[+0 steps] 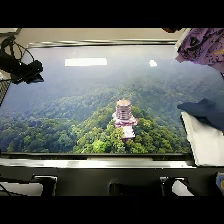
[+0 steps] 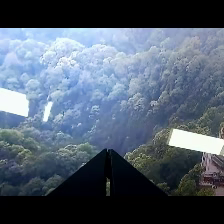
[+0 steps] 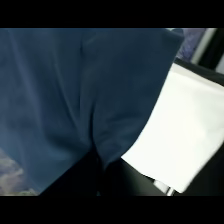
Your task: Fold the clothes and pants, and hang the long-sleeved shirts on hangers.
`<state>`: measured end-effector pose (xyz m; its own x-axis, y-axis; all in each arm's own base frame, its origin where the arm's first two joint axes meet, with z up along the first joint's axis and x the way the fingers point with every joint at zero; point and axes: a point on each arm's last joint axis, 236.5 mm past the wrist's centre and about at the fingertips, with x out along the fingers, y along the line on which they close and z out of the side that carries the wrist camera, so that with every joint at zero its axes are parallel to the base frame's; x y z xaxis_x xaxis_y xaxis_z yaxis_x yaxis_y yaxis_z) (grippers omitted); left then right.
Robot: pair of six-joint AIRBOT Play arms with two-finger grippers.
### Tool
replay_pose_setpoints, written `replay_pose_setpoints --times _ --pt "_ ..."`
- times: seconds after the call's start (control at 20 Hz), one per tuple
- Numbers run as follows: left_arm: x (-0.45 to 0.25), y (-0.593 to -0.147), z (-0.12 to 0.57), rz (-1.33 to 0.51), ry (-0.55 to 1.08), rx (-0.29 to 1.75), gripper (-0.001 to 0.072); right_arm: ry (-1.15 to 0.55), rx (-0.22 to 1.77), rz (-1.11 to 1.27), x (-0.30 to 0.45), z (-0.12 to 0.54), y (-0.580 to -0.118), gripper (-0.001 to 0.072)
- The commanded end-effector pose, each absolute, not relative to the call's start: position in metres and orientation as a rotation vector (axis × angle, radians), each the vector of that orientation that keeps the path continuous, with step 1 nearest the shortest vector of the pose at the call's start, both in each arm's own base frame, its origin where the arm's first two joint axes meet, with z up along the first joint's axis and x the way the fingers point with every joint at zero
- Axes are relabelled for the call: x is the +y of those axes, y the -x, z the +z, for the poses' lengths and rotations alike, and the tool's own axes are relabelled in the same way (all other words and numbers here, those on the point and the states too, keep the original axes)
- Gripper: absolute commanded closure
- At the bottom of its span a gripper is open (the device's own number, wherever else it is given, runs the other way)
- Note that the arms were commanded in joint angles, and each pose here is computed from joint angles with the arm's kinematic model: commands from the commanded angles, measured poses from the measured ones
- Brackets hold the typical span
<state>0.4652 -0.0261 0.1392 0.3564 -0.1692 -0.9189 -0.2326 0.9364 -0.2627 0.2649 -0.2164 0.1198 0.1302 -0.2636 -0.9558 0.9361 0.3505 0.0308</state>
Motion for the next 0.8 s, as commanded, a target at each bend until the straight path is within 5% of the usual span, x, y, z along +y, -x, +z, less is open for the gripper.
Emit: replay_pose_setpoints --times 0.0,0.75 --pt "-0.026 -0.462 0.137 0.044 0.377 1.232 0.0692 -0.787 1.141 -1.07 -0.202 0.076 -0.229 0.0686" --pt "-0.026 -0.459 0.136 0.044 0.375 1.243 0.0692 -0.596 1.355 -1.267 -0.21 0.032 -0.15 0.0671"
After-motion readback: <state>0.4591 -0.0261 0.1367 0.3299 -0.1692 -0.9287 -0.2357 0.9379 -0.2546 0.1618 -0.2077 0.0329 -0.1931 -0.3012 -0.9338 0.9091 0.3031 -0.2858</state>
